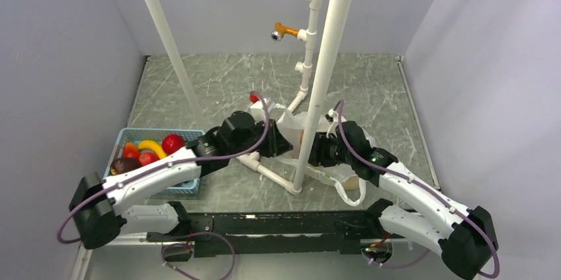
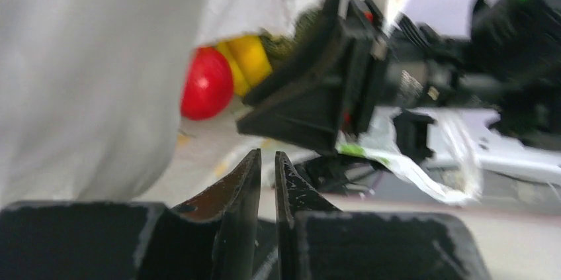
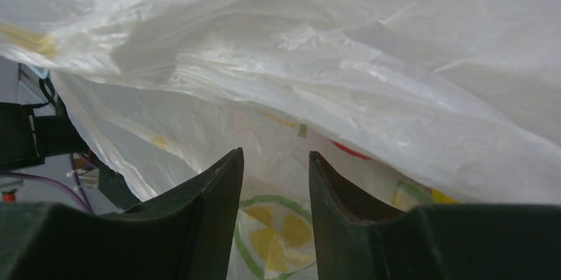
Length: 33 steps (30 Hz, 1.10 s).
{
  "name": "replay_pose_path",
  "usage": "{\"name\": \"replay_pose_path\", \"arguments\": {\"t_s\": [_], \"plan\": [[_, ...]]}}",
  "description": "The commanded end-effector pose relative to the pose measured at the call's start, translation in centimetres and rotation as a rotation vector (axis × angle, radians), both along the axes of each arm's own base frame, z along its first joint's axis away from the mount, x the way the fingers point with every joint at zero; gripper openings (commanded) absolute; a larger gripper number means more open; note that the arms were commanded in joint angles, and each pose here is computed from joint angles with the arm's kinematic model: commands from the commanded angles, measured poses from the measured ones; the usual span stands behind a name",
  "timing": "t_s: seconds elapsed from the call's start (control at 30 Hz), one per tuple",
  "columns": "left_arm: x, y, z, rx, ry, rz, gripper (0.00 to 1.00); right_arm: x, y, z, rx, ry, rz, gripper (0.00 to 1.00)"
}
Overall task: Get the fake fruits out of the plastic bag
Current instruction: Adjust the plastic bag at the center of the board, then take out the fake fruit from the plastic bag.
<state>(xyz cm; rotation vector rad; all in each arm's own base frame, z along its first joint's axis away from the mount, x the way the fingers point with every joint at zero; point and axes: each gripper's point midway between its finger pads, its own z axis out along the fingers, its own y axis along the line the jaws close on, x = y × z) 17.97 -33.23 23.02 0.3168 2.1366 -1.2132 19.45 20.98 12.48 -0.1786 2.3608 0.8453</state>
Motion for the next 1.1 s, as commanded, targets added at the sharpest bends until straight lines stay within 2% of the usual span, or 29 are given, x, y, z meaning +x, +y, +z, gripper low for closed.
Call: {"name": "replay_pose_path", "arguments": {"t_s": [0.0, 0.1, 0.2, 0.27, 0.4, 0.43, 0.47, 0.53, 0.6, 0.7, 0.9, 1.07], "plan": [[4.5, -2.3, -0.1, -0.012, -0.095, 0.101, 0.18, 0.6, -0.6, -1.0, -0.031, 0.005, -0.095, 0.36], [5.9, -4.2, -4.1, 0.031, -0.017, 0.093, 0.17, 0.0, -2.2, -3.5, -0.128, 0.096, -0.215, 0.33], [7.6, -5.1, -6.8, 0.042, 0.020, 0.114, 0.15, -2.7, -2.3, -5.3, -0.186, 0.164, -0.205, 0.34], [8.4, -5.3, -7.9, 0.086, 0.035, 0.115, 0.15, -4.4, -1.9, -5.3, -0.163, 0.194, -0.152, 0.36], [8.7, -4.6, -9.0, 0.121, 0.010, 0.123, 0.18, -6.2, -3.9, -7.8, -0.158, 0.185, -0.196, 0.46], [8.9, -4.3, -9.5, 0.126, 0.002, 0.130, 0.19, -6.4, -4.4, -8.9, -0.150, 0.179, -0.213, 0.53], [9.1, -4.0, -10.1, 0.132, 0.006, 0.136, 0.19, -6.2, -4.4, -9.5, -0.121, 0.168, -0.238, 0.55], [8.8, -4.0, -10.9, 0.121, 0.054, 0.108, 0.19, -5.3, -3.8, -8.2, -0.048, 0.133, -0.280, 0.58], [7.6, -4.8, -10.8, 0.101, 0.095, 0.025, 0.19, -4.1, -4.3, -7.1, -0.013, 0.107, -0.373, 0.62], [6.5, -5.7, -9.5, 0.092, 0.039, -0.058, 0.25, -3.6, -3.2, -6.8, 0.032, 0.096, -0.362, 0.62], [3.5, -7.6, -7.1, 0.045, -0.022, -0.196, 0.29, -3.6, -1.4, -4.5, 0.057, 0.063, -0.248, 0.62], [2.4, -8.6, -7.2, 0.094, -0.080, -0.222, 0.41, -2.5, -5.4, -2.6, -0.001, 0.004, -0.443, 0.63]]}}
